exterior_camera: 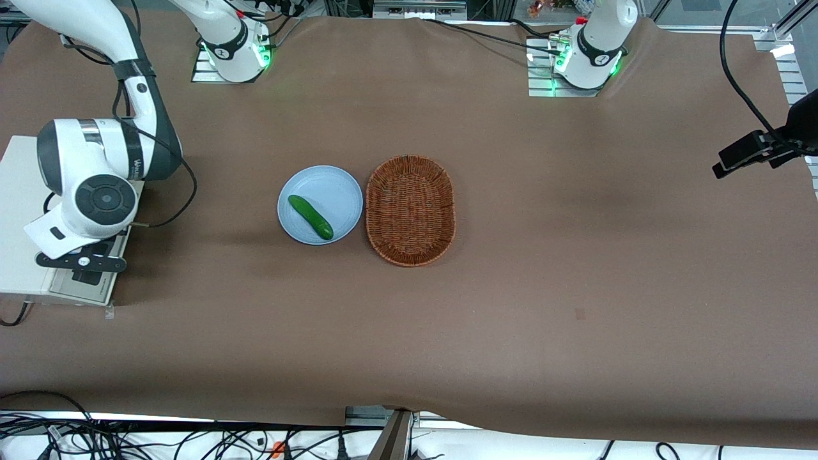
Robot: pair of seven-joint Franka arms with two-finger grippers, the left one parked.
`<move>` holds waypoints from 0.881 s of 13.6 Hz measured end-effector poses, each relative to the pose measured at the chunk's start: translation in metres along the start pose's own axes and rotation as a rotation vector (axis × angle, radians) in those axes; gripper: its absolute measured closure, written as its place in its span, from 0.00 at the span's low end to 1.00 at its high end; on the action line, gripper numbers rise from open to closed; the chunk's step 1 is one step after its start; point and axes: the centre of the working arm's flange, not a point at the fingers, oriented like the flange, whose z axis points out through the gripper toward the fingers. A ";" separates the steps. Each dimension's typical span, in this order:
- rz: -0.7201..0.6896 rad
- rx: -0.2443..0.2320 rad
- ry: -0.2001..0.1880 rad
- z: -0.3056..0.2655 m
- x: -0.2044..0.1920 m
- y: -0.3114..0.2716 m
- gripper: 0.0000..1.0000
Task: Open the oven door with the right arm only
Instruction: 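Move the right gripper down to the toaster oven's silver door handle, then pull the door handle outward and down with the right gripper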
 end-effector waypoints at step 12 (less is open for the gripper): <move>0.027 -0.091 0.049 0.051 -0.011 -0.016 0.99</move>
